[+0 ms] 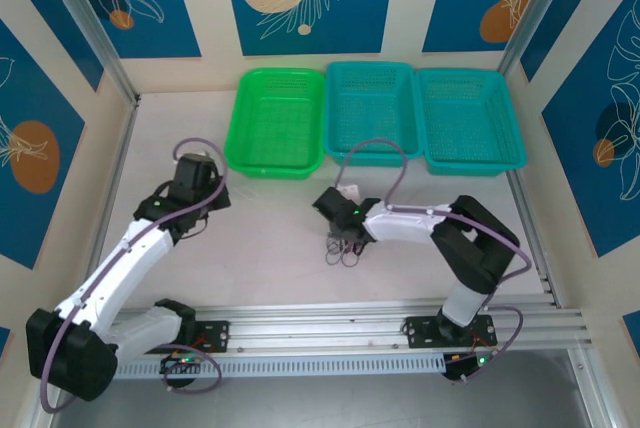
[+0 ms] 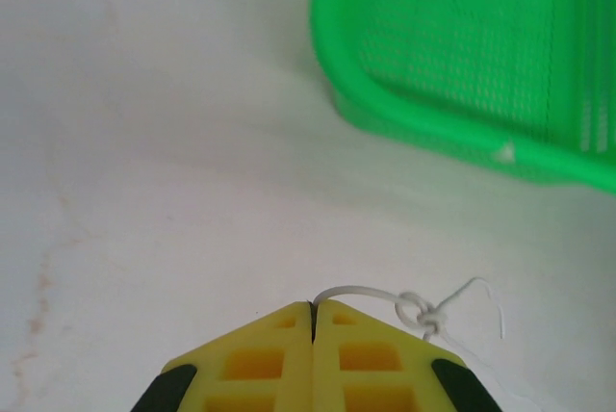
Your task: Untangle the cables
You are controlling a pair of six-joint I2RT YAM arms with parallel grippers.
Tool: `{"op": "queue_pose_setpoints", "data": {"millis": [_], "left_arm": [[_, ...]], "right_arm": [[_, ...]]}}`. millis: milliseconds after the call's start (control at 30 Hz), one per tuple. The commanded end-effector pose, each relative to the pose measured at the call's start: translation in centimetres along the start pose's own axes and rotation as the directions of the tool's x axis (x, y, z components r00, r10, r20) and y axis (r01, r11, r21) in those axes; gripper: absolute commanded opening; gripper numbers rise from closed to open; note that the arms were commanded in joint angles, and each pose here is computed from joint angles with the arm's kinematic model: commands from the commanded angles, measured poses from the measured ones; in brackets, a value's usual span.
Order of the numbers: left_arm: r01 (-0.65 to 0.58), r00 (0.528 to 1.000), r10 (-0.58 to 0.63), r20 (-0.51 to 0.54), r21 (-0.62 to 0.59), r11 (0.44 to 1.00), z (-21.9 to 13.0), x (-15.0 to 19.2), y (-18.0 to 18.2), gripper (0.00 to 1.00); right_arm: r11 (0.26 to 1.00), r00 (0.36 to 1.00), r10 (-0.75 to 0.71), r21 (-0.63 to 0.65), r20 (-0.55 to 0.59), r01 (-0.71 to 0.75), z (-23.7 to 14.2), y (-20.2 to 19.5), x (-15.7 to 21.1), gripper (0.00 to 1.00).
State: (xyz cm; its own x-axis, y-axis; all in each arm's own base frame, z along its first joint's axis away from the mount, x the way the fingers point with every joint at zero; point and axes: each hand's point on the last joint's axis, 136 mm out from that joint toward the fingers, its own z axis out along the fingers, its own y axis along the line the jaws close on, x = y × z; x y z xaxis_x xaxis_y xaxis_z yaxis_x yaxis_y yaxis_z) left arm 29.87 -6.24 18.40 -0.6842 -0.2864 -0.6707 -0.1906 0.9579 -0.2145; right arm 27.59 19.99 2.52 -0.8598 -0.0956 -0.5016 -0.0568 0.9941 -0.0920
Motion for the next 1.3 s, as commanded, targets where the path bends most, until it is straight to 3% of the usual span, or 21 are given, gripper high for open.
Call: {"op": "queue_pose_setpoints", "data": {"millis": [0, 100, 200, 333, 367, 433, 500, 667, 833, 1000, 1100, 1267], "left_arm": [[0.023, 0.998, -0.02, 0.059, -0.058, 0.998, -2.0, -2.2, 2.0, 0.0], [0.037, 0.996, -0.032, 0.081, -0.057, 0.998, -2.5, -2.7, 2.3, 0.0], [0.024, 0.998, -0.024, 0.063, -0.003, 1.0, -2.1, -2.4, 1.3, 0.0], [-0.017, 1.0, 0.013, 0.02, 0.217, 0.976, -1.5, -1.3, -2.6, 0.0], [-0.02, 1.0, 0.018, 0.012, 0.265, 0.964, -1.5, -1.0, -3.5, 0.0], [-0.028, 1.0, 0.029, 0.002, 0.348, 0.937, -1.5, -0.4, -5.3, 0.0], [-0.038, 0.999, 0.041, -0.001, 0.37, 0.928, -1.4, 0.1, -6.1, 0.0], [-0.036, 0.999, 0.031, 0.021, 0.279, 0.96, -1.4, -0.1, -4.6, 0.0], [-0.004, 0.997, 0.005, 0.076, -0.012, 1.0, -2.2, -1.6, 0.9, 0.0], [0.059, 0.991, -0.045, 0.129, -0.107, 0.993, -2.7, -3.5, 3.6, 0.0], [0.106, 0.984, -0.079, 0.157, -0.172, 0.979, -3.3, -4.6, 6.0, 0.0], [0.212, 0.966, -0.176, 0.19, -0.185, 0.96, -4.3, -5.7, 9.0, 0.0]], "right_arm": [[0.982, 0.988, 0.137, 0.137, -0.07, -0.126, 0.3, -5.7, 3.4, 0.39], [0.966, 0.966, 0.246, 0.106, -0.081, -0.238, 0.4, -7.3, 4.0, 0.37], [0.956, 0.954, 0.292, -0.001, -0.066, -0.293, -0.6, -6.5, 2.6, 0.38], [0.961, 0.985, 0.172, -0.226, 0.025, -0.162, -4.8, -2.0, -1.5, 0.49], [0.959, 0.988, 0.146, -0.253, 0.052, -0.129, -5.9, -1.1, -2.3, 0.51], [0.954, 0.99, 0.096, -0.295, 0.106, -0.061, -7.9, 0.5, -3.9, 0.66], [0.947, 0.989, 0.04, -0.32, 0.14, 0.007, -9.0, 2.2, -4.9, 0.68], [0.981, 0.997, -0.004, -0.191, 0.083, 0.02, -6.6, 2.5, -3.9, 0.63], [0.986, 0.995, 0.101, -0.133, -0.016, -0.102, -4.2, 0.9, -0.1, 0.54], [0.977, 0.973, 0.211, -0.013, -0.089, -0.213, -2.0, -2.9, 3.8, 0.48], [0.955, 0.951, 0.297, 0.047, -0.089, -0.294, -1.3, -6.5, 4.6, 0.39], [0.873, 0.873, 0.485, -0.02, -0.052, -0.487, -1.7, -10.9, 3.8, 0.33]]}}
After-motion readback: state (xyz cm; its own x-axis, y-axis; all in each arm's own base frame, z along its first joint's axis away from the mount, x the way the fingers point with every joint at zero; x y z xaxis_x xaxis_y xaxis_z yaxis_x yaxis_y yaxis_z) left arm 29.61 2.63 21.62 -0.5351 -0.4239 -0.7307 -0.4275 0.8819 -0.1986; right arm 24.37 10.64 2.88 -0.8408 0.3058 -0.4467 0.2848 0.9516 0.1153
